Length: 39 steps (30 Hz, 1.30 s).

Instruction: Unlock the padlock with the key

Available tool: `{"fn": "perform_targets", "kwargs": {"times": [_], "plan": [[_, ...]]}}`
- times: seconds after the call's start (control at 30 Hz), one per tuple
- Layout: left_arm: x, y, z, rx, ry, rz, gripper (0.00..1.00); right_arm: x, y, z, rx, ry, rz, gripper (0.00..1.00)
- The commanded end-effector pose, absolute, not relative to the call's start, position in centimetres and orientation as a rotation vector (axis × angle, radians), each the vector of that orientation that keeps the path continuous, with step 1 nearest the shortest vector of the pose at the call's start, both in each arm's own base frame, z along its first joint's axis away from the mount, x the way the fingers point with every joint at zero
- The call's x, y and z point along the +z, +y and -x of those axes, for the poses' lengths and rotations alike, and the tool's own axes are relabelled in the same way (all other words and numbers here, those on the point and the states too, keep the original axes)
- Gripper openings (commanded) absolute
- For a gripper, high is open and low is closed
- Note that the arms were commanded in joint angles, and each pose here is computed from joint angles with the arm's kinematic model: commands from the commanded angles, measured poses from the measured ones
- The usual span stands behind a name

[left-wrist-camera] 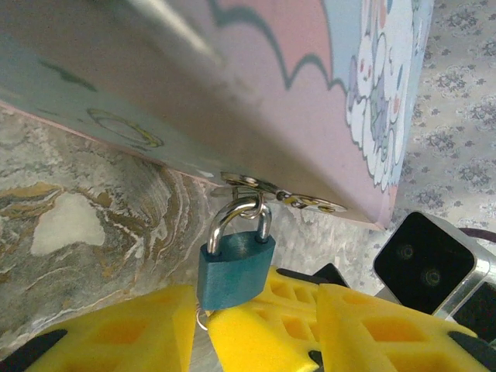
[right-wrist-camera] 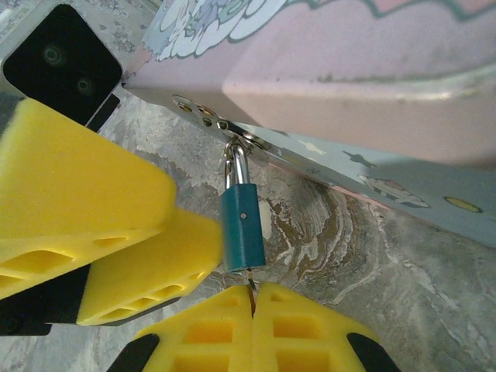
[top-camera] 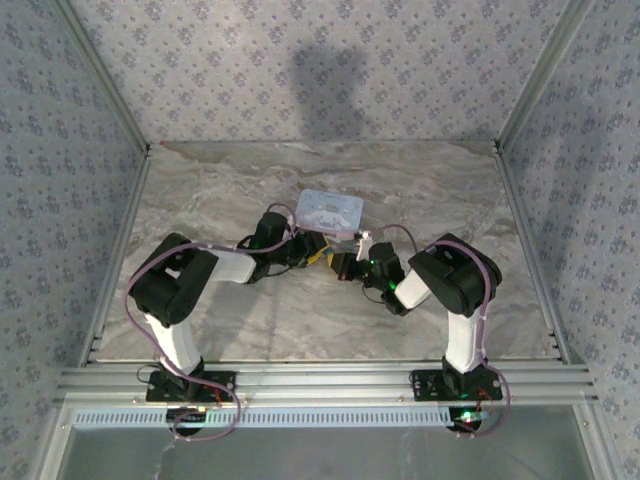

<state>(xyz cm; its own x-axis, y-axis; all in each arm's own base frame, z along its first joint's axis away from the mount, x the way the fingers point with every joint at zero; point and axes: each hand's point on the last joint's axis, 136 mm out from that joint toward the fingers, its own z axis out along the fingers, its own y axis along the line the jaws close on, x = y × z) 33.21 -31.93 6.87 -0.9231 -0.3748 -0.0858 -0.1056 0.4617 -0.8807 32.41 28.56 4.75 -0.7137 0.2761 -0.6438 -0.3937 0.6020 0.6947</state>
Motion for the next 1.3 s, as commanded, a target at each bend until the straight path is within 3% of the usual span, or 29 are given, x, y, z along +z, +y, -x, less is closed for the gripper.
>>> {"fn": "perform_targets", "kwargs": {"times": [0.0, 0.53, 0.9, 1.2, 1.27], "plan": [[5.9, -32.6, -32.9, -1.443, 2.482, 0.419, 0.43, 8.3, 29.9, -32.9, 1.216, 1.980, 0.115, 0.00], [3.9, -31.8, -32.4, -1.331, 2.575, 0.491, 0.52, 8.6, 30.0, -33.0, 1.227, 1.999, 0.098, 0.00], [4.0, -33.1, -32.7, -1.390, 2.561, 0.483, 0.40, 8.9, 30.2, -33.1, 1.253, 1.998, 0.081, 0.00], [4.2, -32.9, -32.8, -1.386, 2.549, 0.493, 0.19, 9.1, 29.8, -33.1, 1.259, 1.994, 0.063, 0.00], [4.3, -32.9, -32.8, -1.384, 2.546, 0.491, 0.16, 9.1, 29.7, -33.0, 1.259, 1.993, 0.064, 0.04]]}}
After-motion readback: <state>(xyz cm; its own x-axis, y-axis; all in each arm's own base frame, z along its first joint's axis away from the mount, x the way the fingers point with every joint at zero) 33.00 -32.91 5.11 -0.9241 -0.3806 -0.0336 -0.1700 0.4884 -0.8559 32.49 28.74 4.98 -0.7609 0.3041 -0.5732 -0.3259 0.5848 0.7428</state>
